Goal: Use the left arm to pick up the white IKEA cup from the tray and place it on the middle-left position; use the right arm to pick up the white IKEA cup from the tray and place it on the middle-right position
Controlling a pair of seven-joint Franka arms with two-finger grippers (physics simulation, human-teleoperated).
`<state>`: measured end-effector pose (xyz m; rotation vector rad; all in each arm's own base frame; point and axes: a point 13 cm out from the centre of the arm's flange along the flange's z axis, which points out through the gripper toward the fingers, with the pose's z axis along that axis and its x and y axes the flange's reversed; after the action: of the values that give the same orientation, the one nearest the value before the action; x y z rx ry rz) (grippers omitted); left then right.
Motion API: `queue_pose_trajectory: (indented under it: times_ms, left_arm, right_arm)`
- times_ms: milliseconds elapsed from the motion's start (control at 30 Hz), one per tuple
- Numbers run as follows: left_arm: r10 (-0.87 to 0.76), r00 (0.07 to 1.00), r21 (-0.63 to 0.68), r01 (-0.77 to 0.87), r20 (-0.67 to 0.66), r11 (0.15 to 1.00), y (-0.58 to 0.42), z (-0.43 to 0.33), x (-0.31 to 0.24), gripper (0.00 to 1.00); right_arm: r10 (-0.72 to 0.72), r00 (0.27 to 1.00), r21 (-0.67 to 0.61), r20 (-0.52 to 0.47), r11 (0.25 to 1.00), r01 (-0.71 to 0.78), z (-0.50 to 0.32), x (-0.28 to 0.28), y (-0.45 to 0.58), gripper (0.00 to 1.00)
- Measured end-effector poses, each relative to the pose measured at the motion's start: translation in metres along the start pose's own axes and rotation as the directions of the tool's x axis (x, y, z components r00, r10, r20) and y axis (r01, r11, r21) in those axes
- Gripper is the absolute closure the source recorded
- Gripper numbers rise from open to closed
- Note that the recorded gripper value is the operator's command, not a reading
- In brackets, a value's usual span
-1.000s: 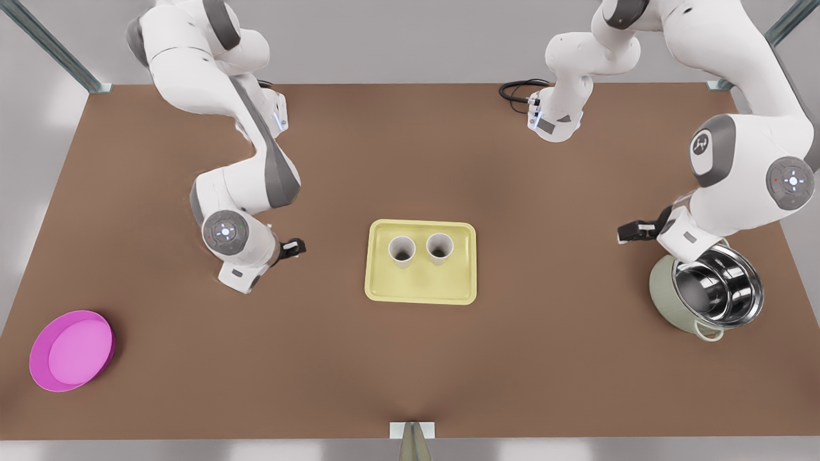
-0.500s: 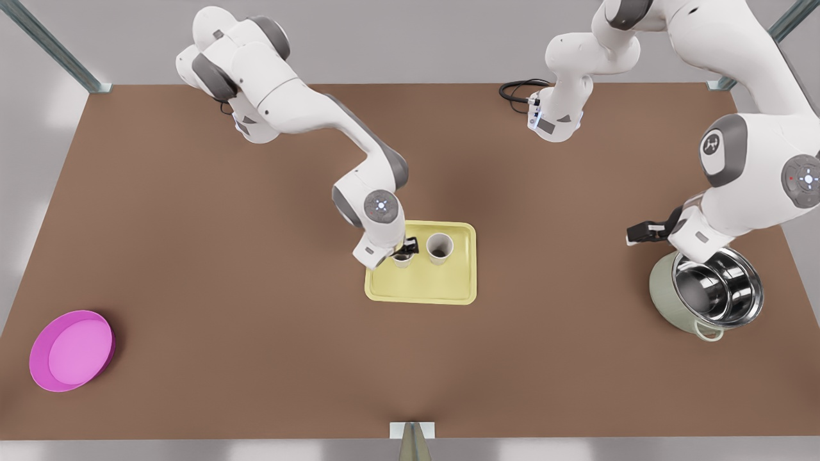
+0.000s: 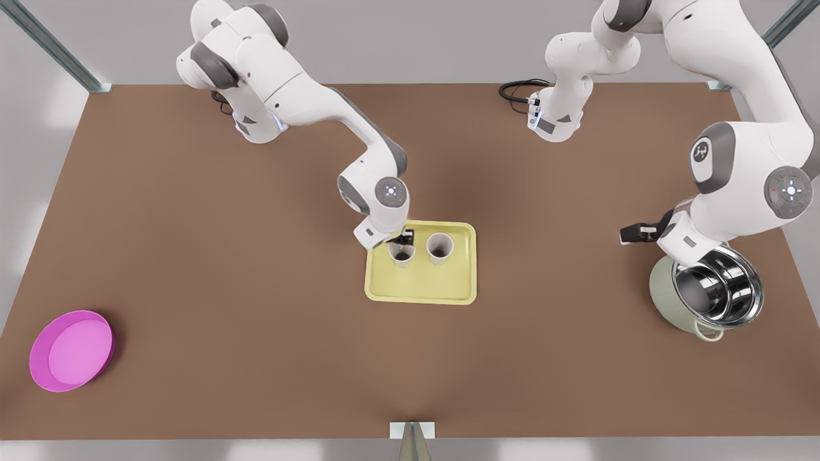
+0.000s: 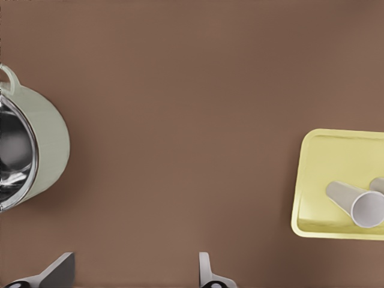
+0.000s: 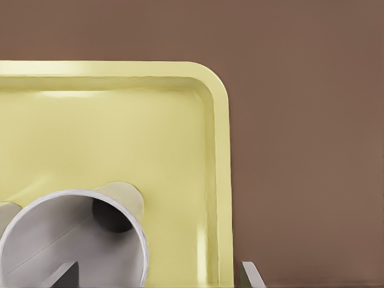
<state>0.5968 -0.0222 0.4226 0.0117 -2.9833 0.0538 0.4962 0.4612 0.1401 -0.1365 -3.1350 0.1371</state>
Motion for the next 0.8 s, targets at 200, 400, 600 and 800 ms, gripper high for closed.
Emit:
queue_pose_trajectory:
  times_ms: [200, 400, 600, 800]
  left_arm:
    - [0.005, 1.000, -0.011, -0.005, 0.018, 1.000, 0.000, -0.008, 0.002, 0.00]
    - [0.008, 1.000, -0.011, -0.008, 0.022, 1.000, -0.002, -0.010, 0.003, 0.00]
    - [0.011, 1.000, -0.006, -0.011, 0.027, 1.000, -0.003, -0.013, 0.004, 0.00]
    - [0.001, 0.999, -0.002, -0.001, 0.039, 1.000, 0.005, -0.021, 0.005, 0.00]
  right_arm:
    - [0.060, 0.998, -0.031, 0.009, 0.998, -0.060, 0.024, -0.003, 0.010, 0.00]
    - [0.103, 0.994, -0.072, 0.027, 0.992, -0.101, 0.030, -0.009, 0.021, 0.55]
    - [0.179, 0.983, -0.102, 0.037, 0.979, -0.175, 0.024, -0.038, 0.006, 0.75]
    - [0.266, 0.963, -0.154, 0.038, 0.954, -0.257, -0.009, -0.069, -0.014, 0.89]
